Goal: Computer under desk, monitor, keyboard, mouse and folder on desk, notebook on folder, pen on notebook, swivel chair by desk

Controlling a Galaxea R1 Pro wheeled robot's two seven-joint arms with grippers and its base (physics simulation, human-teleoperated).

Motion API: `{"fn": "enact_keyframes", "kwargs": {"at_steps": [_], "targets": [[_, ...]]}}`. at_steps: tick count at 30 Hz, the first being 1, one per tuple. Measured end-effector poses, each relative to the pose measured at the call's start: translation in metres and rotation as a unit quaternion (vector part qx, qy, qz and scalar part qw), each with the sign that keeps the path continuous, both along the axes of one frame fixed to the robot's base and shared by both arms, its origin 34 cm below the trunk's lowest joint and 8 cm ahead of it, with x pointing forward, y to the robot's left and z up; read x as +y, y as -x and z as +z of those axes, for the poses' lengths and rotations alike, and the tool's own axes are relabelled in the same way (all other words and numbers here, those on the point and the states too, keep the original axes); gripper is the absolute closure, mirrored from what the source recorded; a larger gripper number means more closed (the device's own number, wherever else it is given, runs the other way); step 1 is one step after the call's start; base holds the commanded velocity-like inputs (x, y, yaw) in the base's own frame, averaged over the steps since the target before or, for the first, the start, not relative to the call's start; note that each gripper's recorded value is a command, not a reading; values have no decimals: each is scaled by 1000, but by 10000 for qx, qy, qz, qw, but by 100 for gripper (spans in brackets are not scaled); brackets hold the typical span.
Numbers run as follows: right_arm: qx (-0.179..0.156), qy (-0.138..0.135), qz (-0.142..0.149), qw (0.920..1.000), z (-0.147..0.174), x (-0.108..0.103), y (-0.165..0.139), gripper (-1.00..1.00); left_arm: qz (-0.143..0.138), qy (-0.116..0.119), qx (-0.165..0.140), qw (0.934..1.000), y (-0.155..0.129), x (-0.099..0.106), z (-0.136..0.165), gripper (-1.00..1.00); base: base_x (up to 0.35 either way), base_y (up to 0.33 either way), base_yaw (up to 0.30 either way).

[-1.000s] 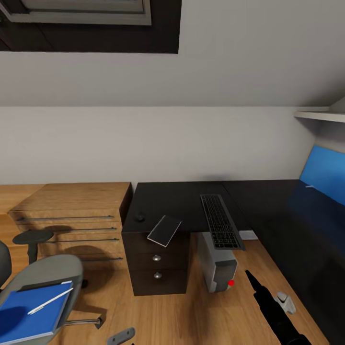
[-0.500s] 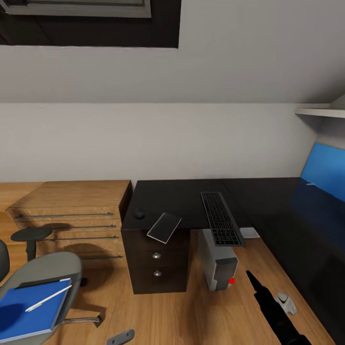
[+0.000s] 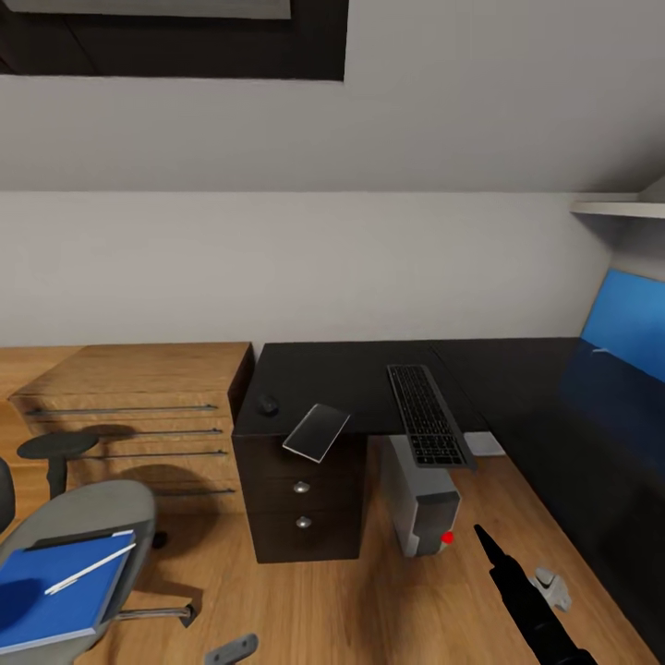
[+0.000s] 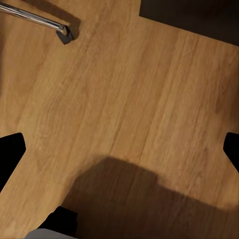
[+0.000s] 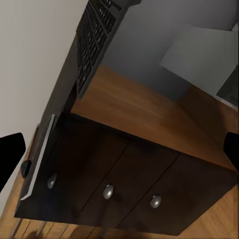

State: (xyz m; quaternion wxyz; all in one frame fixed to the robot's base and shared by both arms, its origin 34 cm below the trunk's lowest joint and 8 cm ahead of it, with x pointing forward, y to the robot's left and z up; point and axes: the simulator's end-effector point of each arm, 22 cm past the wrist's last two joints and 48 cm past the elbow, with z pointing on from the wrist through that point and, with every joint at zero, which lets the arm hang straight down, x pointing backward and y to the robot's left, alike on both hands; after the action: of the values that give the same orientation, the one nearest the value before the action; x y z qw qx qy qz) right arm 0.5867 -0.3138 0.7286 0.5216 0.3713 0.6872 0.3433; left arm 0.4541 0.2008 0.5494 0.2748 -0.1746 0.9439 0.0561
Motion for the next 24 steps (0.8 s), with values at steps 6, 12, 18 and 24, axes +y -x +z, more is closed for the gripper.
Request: {"fn": "enact_keyframes", "kwargs": {"at_steps": [6, 12, 18, 24], "targets": [[63, -24, 12, 10000, -17, 2, 3, -100, 7, 3, -4, 10000, 1, -1, -11, -100, 0, 0, 0], [99, -24, 47, 9999, -29, 4, 4, -100, 136, 16, -243, 9996, -6, 1, -16, -100, 0, 0, 0], [22, -46, 64, 10000, -32, 4, -4, -100, 144, 166, -506, 9985, -21, -7, -11, -100, 0, 0, 0], [-40, -222, 252, 9994, -32, 14, -14, -100, -326, 543, -480, 9968, -42, -42, 15, -100, 0, 0, 0]]}}
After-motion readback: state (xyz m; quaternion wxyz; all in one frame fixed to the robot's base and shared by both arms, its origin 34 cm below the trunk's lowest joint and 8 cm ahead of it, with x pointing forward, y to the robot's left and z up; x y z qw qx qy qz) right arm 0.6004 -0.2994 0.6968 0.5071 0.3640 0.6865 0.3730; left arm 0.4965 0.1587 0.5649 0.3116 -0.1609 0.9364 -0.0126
